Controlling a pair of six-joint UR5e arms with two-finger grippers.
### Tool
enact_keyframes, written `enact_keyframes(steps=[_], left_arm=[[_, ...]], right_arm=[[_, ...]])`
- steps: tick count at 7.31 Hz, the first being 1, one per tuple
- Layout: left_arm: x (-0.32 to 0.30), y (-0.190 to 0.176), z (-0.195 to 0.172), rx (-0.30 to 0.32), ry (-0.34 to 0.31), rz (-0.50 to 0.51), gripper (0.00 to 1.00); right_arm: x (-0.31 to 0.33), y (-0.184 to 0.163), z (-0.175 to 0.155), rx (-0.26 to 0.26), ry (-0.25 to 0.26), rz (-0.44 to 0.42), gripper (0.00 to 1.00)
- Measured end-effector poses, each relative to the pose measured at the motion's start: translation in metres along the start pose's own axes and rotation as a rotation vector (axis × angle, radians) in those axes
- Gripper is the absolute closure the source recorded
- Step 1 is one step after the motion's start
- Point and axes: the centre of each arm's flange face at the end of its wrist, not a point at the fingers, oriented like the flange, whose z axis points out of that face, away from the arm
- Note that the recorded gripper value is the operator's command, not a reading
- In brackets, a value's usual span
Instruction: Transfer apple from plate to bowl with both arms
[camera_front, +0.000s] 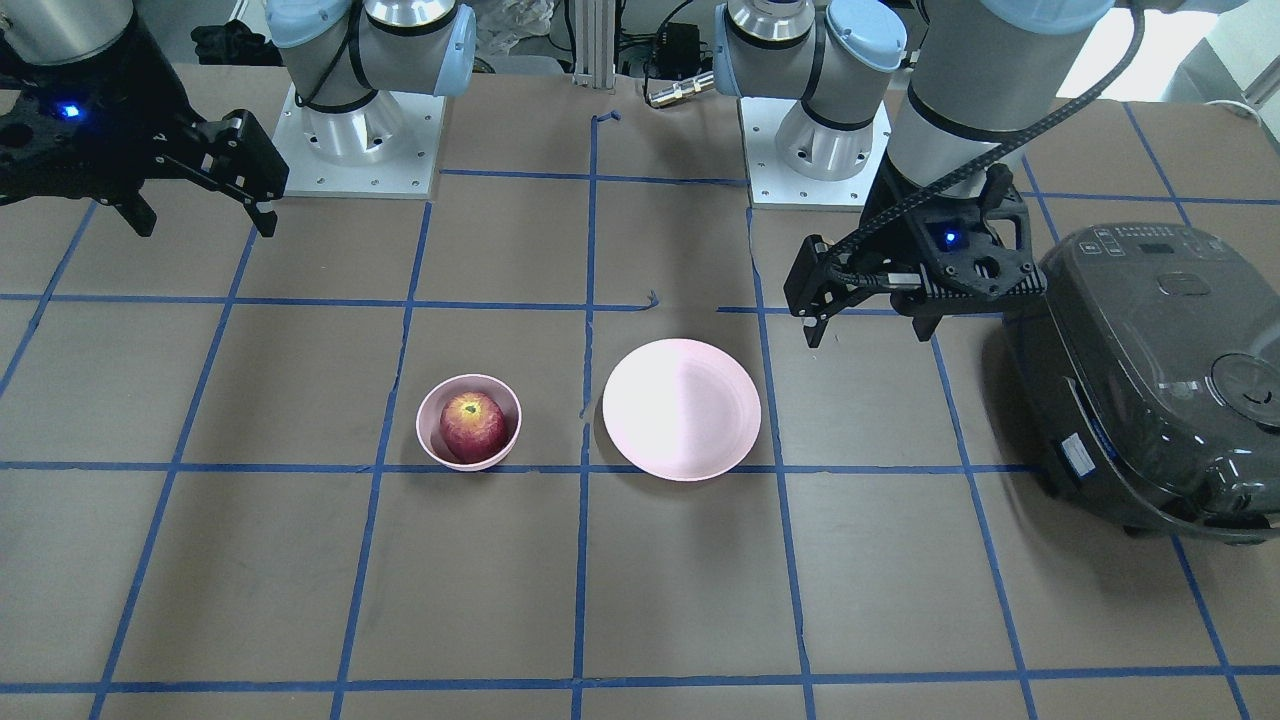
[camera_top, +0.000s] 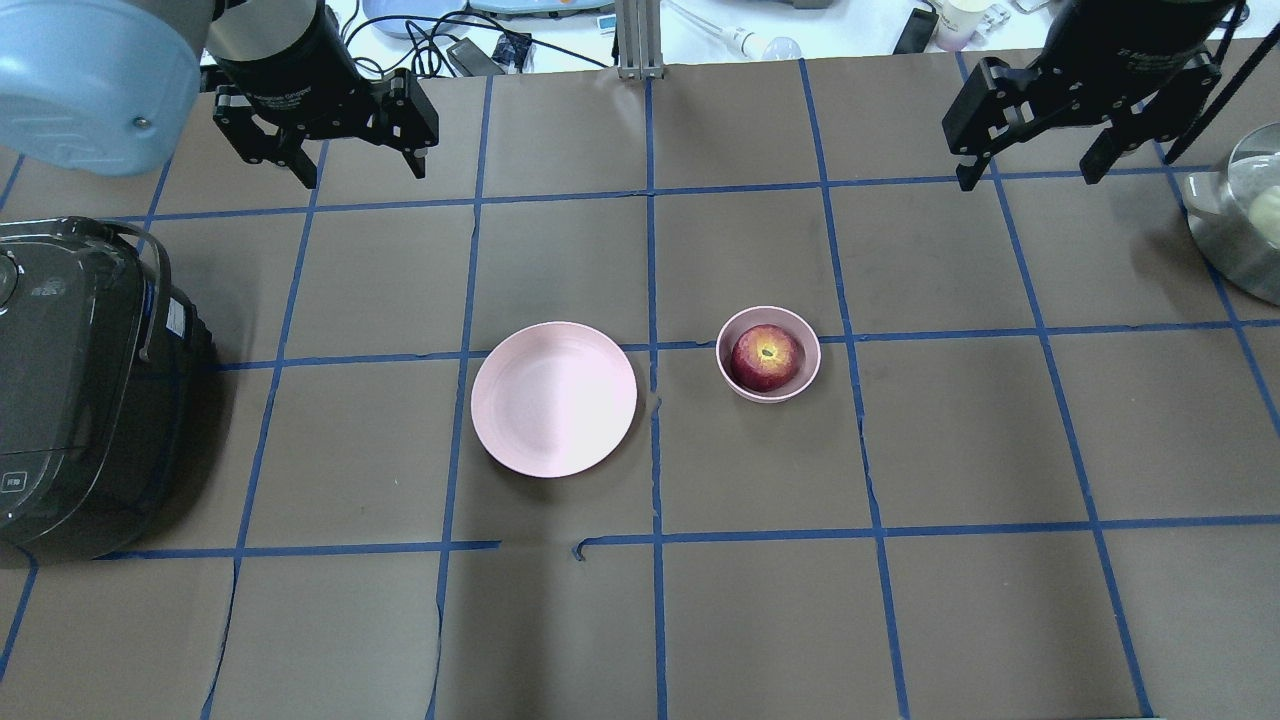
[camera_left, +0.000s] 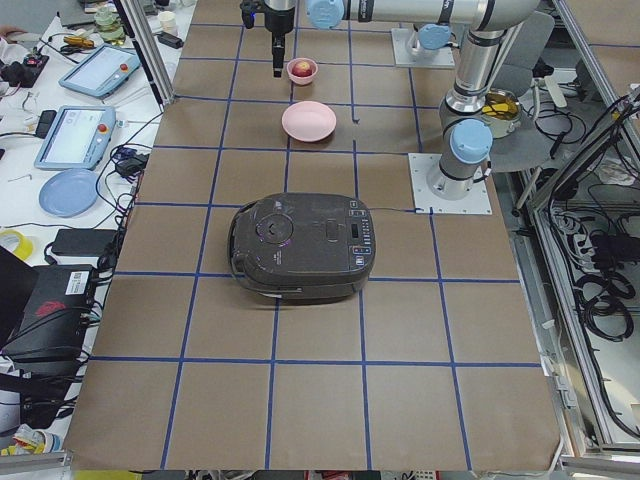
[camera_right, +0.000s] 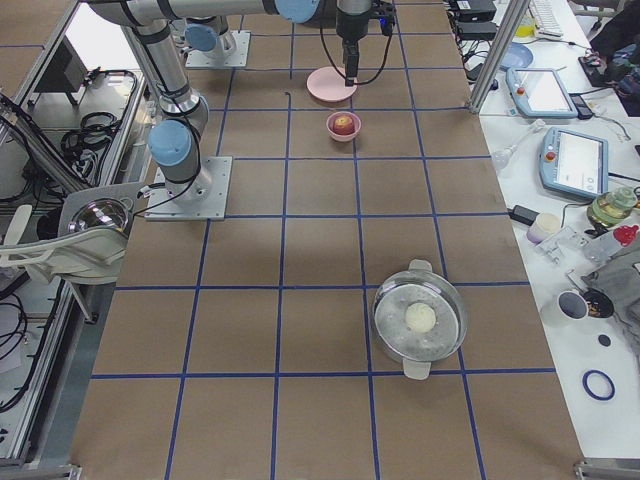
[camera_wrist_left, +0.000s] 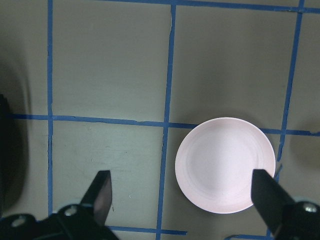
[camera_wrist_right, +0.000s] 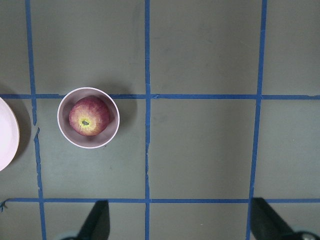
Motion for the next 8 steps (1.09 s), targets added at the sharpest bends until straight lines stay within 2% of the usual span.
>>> enact_keyframes(steps=[8], left_arm=[[-0.0004,-0.0073,0.0063,0.03,0.005,-0.005,0.0]], right_arm=[[0.0006,-0.0002,0.0003,-0.001,0.001,0.001,0.0]])
